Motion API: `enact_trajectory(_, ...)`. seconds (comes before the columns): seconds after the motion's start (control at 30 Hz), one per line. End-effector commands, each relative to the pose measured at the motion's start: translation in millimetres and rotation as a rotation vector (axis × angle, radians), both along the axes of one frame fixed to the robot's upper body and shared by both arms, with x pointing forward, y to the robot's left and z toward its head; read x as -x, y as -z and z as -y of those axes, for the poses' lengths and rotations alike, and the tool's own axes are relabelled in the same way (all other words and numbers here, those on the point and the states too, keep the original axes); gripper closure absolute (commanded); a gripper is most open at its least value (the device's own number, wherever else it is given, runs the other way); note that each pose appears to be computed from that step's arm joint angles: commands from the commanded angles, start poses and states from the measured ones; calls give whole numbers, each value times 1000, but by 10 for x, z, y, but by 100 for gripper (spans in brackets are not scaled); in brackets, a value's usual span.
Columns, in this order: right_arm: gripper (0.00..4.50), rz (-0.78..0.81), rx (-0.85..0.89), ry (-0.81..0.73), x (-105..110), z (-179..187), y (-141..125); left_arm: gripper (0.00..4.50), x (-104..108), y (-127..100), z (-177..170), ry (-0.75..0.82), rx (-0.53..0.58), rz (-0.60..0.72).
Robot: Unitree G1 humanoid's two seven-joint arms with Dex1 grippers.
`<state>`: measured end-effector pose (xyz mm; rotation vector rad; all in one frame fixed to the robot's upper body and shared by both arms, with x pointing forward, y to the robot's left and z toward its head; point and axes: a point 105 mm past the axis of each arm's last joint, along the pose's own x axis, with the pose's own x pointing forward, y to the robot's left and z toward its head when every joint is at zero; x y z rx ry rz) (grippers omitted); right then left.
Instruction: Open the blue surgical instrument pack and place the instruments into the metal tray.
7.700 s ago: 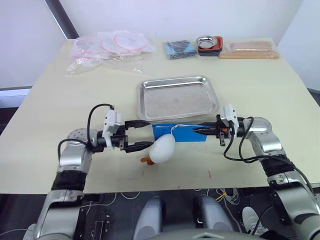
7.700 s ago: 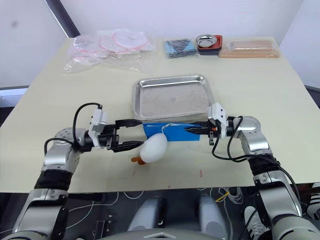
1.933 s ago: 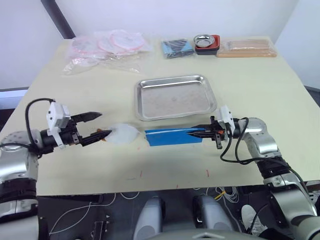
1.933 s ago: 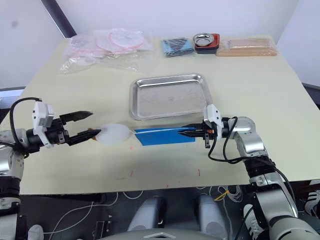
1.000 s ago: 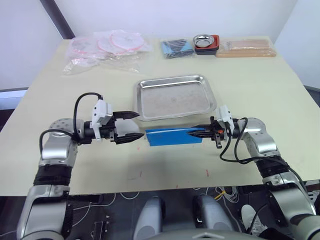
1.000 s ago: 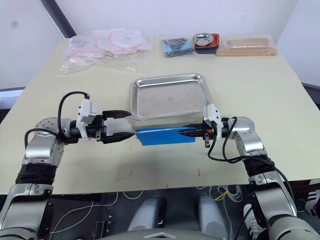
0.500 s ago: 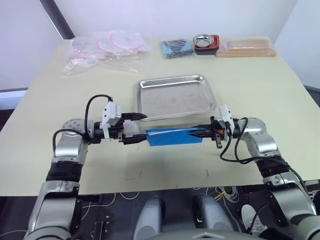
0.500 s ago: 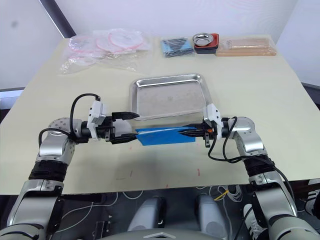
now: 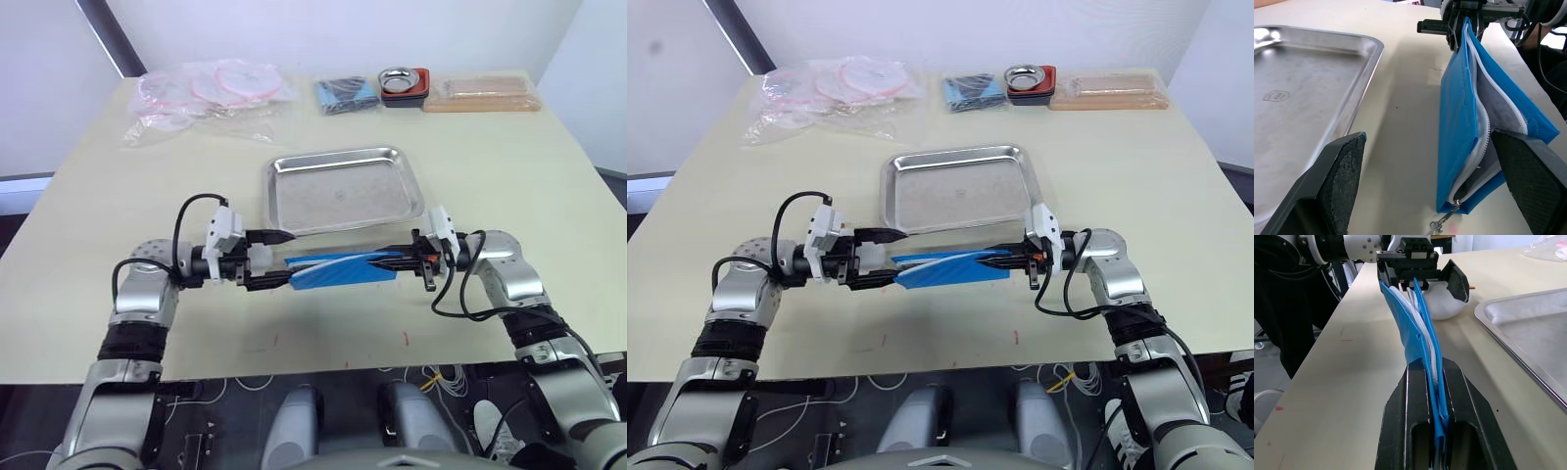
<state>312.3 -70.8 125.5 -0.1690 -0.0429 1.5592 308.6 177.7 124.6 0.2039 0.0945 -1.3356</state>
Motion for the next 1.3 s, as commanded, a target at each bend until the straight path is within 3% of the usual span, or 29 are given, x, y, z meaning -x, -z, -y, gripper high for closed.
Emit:
enact_trajectory(0.03, 450, 42, -18, -10, 13, -2, -111, 150, 39, -57, 35, 34, 11, 22)
enact_trajectory(0.1, 450, 40, -18, -8, 14, 2, -108, 228, 41, -54, 27, 33, 14, 20)
enact_trajectory(0.17, 450, 38, -18, -7, 14, 3, -103, 268, 44, -53, 21, 33, 16, 18)
enact_trajectory(0.23, 450, 37, -18, -6, 14, 3, -101, 384, 46, -57, 21, 34, 22, 16)
enact_trajectory(0.27, 450, 37, -19, -5, 14, 2, -102, 419, 48, -60, 21, 34, 25, 15)
enact_trajectory(0.3, 450, 36, -20, -4, 14, 1, -101, 436, 52, -63, 23, 36, 27, 15)
enact_trajectory(0.47, 450, 18, -18, 12, 0, 10, -76, 436, 78, -72, 39, 44, 38, 9)
enact_trajectory(0.53, 377, -10, -18, 17, 1, 29, -84, 450, 91, -72, 45, 45, 45, -4)
enact_trajectory(0.6, 337, -42, -10, 2, 41, 59, -104, 450, 109, -62, 53, 45, 48, -19)
enact_trajectory(0.77, 107, -81, -51, -4, 104, 96, -280, 450, 102, -52, 66, 18, 60, -46)
enact_trajectory(0.83, 29, -105, -91, 3, 121, 115, -391, 450, 100, -32, 71, 17, 47, -48)
enact_trajectory(0.87, 11, -108, -124, 10, 126, 125, -473, 450, 94, -30, 77, 14, 48, -48)
enact_trajectory(0.97, 11, -109, -239, 42, 124, 130, -724, 450, 78, -20, 99, 10, 52, -53)
enact_trajectory(1.13, 11, -142, -331, 33, 197, 73, -892, 450, 80, 12, 145, 20, 52, -67)
enact_trajectory(1.23, 87, -183, -340, -16, 299, 45, -879, 450, 72, 5, 175, 23, 56, -66)
enact_trajectory(1.3, 183, -208, -307, -23, 338, 41, -799, 450, 68, 3, 179, 23, 57, -65)
